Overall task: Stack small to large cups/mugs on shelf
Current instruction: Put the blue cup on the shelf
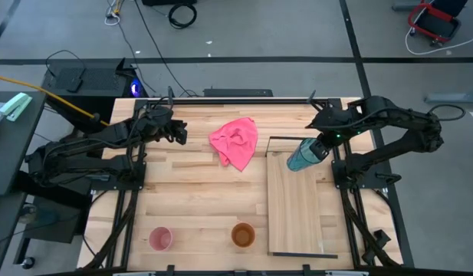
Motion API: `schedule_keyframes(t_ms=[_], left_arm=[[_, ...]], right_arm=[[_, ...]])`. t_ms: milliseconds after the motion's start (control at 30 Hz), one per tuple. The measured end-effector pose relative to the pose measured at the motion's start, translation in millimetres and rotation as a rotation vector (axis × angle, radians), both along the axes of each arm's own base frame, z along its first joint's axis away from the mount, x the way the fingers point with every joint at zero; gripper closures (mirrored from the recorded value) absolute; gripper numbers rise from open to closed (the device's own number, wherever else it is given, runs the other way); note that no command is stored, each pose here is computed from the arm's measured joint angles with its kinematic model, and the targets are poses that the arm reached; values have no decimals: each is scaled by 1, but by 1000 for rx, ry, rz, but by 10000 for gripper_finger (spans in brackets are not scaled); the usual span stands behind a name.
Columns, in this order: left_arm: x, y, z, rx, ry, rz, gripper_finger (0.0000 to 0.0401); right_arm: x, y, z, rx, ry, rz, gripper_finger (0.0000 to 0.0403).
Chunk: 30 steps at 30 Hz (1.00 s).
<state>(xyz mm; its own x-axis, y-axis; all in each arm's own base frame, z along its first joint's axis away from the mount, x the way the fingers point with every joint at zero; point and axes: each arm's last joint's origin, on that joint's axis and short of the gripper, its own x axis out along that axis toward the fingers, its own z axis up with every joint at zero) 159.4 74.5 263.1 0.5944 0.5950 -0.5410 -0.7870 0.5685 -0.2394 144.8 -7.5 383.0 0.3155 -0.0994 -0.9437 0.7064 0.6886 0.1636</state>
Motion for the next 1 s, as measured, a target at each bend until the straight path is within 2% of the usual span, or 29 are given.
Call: schedule_keyframes(t_ms=[133, 533, 800, 1000], left_arm=[[0, 0, 0, 0, 0, 0, 294], [0, 0, 0, -4, -2, 3, 294], [-1, 0, -1, -8, 5, 4, 294], [-1, 0, -1, -8, 7, 4, 294]], right_arm=[[6, -1, -3, -25, 26, 24, 396], [46, -2, -26, -58, 193, 194, 396], [52, -2, -29, -54, 218, 222, 396], [50, 0, -40, -10, 254, 236, 396]])
